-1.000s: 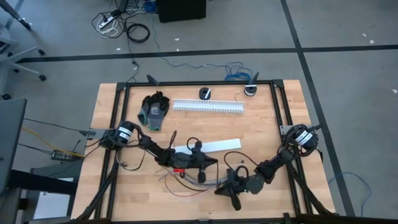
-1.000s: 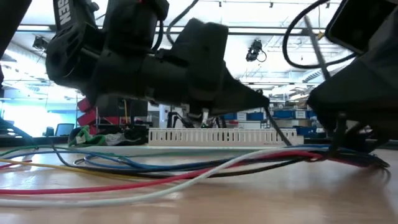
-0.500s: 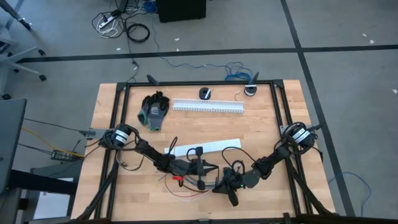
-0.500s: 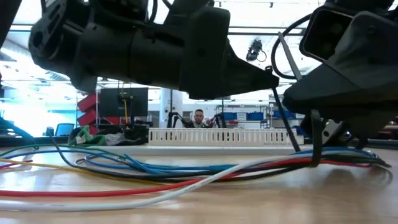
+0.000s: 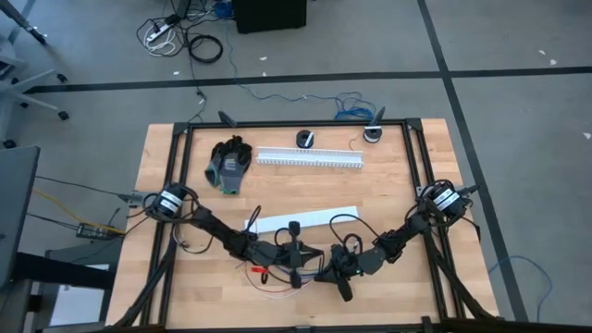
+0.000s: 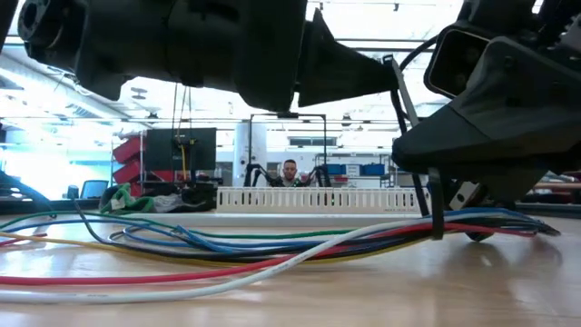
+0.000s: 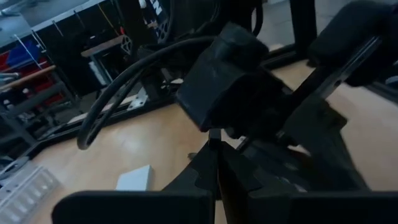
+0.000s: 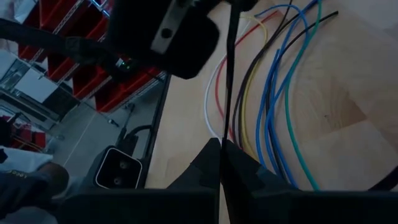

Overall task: Ziptie cables
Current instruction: Wrap the black zip tie around the cables

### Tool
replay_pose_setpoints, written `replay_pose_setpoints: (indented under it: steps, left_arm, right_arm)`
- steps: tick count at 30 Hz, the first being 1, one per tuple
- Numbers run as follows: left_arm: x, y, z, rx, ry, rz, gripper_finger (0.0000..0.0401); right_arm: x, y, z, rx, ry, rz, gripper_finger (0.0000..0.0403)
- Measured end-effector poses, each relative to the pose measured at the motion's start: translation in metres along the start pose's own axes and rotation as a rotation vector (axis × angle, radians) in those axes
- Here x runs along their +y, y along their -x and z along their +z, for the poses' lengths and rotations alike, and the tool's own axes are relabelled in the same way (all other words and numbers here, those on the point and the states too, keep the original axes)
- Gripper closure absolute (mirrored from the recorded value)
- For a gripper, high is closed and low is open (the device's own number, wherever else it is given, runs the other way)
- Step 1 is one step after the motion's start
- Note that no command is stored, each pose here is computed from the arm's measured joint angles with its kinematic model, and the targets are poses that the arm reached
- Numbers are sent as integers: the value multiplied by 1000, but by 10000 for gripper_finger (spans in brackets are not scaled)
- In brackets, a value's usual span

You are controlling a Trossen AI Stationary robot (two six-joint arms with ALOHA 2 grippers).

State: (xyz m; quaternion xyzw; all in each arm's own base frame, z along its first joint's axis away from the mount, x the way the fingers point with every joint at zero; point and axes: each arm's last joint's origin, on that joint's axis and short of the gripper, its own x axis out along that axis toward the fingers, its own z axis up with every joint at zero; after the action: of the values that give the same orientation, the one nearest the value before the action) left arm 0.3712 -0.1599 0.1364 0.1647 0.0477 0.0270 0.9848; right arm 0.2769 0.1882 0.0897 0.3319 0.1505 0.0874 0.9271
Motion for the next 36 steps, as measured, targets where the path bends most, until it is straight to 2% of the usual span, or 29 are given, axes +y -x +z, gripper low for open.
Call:
replay_pose_setpoints:
  steps: [7, 15, 36]
  left_arm:
    - [-2, 1, -3, 36, -24, -12, 401]
    - [-5, 3, -1, 15, -109, -15, 401]
    - [-4, 2, -1, 16, -107, -11, 401]
  right_arm:
    - [1, 0, 0, 1, 4, 12, 403]
    - [0, 0, 1, 10, 2, 23, 403]
    - [-1, -1, 2, 10, 10, 23, 403]
